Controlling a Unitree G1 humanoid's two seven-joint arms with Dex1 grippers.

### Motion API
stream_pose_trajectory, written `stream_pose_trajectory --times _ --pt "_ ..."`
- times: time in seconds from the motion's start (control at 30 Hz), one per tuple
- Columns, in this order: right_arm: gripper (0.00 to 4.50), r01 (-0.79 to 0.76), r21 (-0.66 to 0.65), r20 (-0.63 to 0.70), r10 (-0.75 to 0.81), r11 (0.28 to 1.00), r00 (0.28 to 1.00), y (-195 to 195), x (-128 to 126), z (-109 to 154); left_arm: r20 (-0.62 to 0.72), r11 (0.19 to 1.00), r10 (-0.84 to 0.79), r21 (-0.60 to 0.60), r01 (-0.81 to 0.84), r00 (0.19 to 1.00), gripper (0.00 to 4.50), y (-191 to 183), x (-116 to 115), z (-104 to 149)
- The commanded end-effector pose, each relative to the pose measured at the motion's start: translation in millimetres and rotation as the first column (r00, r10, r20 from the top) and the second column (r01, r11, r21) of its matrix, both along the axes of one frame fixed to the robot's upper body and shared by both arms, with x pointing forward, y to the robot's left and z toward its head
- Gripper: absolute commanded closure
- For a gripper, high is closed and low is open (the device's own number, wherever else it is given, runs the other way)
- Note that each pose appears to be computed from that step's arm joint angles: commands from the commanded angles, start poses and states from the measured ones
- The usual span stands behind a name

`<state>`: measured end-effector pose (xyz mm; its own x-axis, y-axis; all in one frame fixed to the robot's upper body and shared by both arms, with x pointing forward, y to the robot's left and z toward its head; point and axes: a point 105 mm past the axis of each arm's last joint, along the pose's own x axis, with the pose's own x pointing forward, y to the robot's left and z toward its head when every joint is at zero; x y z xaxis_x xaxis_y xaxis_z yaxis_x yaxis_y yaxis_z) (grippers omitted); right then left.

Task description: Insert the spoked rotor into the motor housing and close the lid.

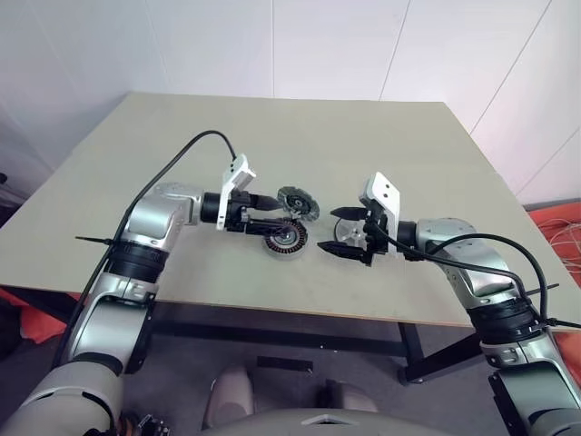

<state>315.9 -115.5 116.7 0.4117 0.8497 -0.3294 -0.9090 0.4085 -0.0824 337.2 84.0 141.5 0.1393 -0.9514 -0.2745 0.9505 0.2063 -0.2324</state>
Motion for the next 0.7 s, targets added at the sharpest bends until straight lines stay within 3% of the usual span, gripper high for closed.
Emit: stream_pose_trajectory --times 0.03,0.37,0.53,0.7 --pt "0.0 -0.018 0.032 0.064 0.016 0.999 0.998 7.4 1.7 18.9 0.023 0.999 0.015 -0.045 -0.014 1.0 0.05 11.0 -6.4 17.3" --pt "0.0 0.07 0.04 -0.016 -0.07 0.997 0.997 18.9 14.0 8.8 0.028 0.939 0.339 -0.072 -0.336 0.941 0.05 102.8 -8.4 24.1" --pt "1.63 0.069 0.015 -0.042 -0.068 0.998 0.997 33.6 15.9 4.2 0.096 0.866 0.499 -0.032 -0.499 0.861 0.0 147.4 -8.5 10.5" --pt "3.4 0.05 0.001 -0.038 -0.05 0.999 0.998 50.6 16.1 8.9 0.079 0.848 0.53 -0.05 -0.528 0.844 0.0 152.4 -18.3 -0.7"
